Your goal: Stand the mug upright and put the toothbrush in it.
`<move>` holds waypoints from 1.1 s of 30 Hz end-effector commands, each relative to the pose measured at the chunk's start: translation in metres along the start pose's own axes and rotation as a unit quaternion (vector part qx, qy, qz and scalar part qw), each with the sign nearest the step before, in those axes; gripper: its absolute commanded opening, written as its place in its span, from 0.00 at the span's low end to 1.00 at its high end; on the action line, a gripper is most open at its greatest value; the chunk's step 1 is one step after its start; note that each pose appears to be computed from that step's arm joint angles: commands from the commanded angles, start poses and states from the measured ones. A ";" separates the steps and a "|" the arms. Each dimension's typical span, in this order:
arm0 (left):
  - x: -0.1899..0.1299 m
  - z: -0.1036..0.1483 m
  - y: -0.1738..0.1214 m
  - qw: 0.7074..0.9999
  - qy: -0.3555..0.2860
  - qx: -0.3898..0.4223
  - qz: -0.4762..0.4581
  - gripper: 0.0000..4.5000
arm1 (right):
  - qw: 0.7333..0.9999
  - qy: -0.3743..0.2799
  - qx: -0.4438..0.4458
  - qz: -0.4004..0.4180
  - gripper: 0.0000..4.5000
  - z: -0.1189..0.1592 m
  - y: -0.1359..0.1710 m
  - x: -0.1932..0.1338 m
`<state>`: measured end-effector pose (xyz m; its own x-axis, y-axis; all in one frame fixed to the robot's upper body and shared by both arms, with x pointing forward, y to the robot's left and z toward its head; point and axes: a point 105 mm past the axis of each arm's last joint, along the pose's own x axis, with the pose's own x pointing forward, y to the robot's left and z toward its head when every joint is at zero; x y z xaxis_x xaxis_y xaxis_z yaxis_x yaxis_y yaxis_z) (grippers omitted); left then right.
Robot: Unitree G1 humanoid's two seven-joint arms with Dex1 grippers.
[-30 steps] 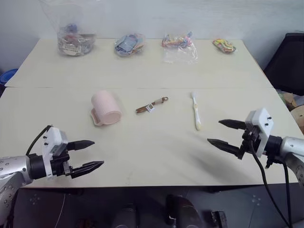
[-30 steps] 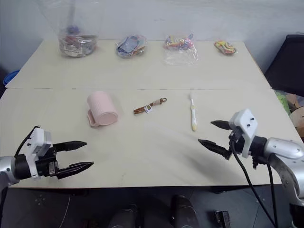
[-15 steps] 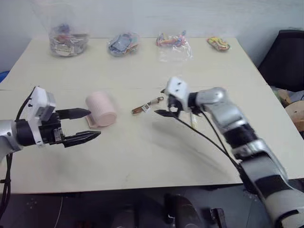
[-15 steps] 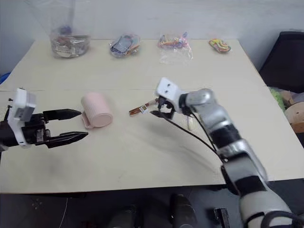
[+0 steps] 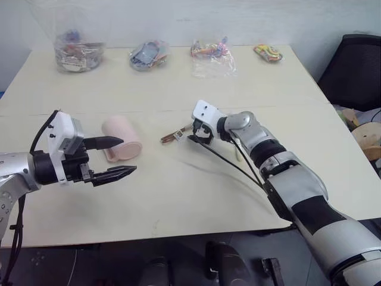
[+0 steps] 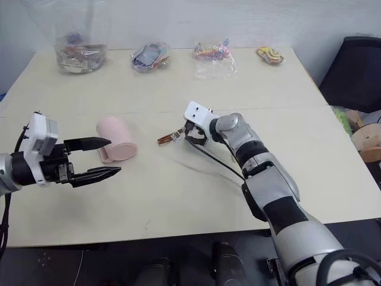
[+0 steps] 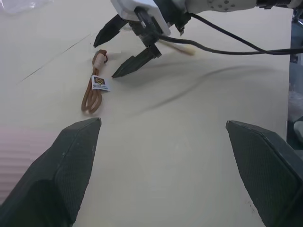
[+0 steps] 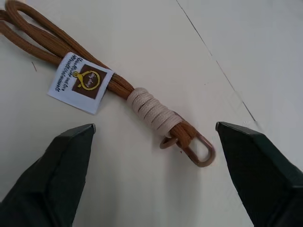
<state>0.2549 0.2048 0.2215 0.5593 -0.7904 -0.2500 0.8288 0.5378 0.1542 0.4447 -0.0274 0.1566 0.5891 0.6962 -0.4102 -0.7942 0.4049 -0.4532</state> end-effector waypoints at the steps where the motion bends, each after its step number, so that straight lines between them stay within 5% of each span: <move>1: -0.003 0.012 -0.001 0.999 -0.017 0.027 0.012 1.00 | 1.000 -0.024 0.006 0.010 0.62 0.015 0.001 0.002; 8: -0.004 0.013 0.000 0.999 -0.019 0.028 0.017 1.00 | 1.000 -0.026 0.016 0.005 0.48 0.016 0.004 0.006; 14: -0.004 0.013 0.001 0.999 -0.018 0.027 0.016 1.00 | 0.999 -0.020 0.019 0.025 0.05 0.010 0.011 0.007; 22: 0.000 0.014 0.007 0.999 -0.024 0.031 0.015 1.00 | 0.998 -0.059 0.030 0.013 0.00 0.011 -0.007 -0.014; 28: 0.016 0.025 0.006 0.998 -0.062 0.027 -0.006 1.00 | 0.986 -0.125 0.073 -0.086 0.00 0.024 -0.043 -0.096; 33: 0.045 0.035 -0.011 0.992 -0.096 0.024 -0.072 1.00 | 0.949 -0.056 0.159 -0.266 0.00 -0.029 -0.059 -0.216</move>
<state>0.2753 0.1638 0.2395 0.4707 -0.8770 -0.0965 0.8764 0.4522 0.1655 0.3854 -0.1890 0.2338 0.8586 0.4945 -0.1347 -0.5095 0.7949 -0.3295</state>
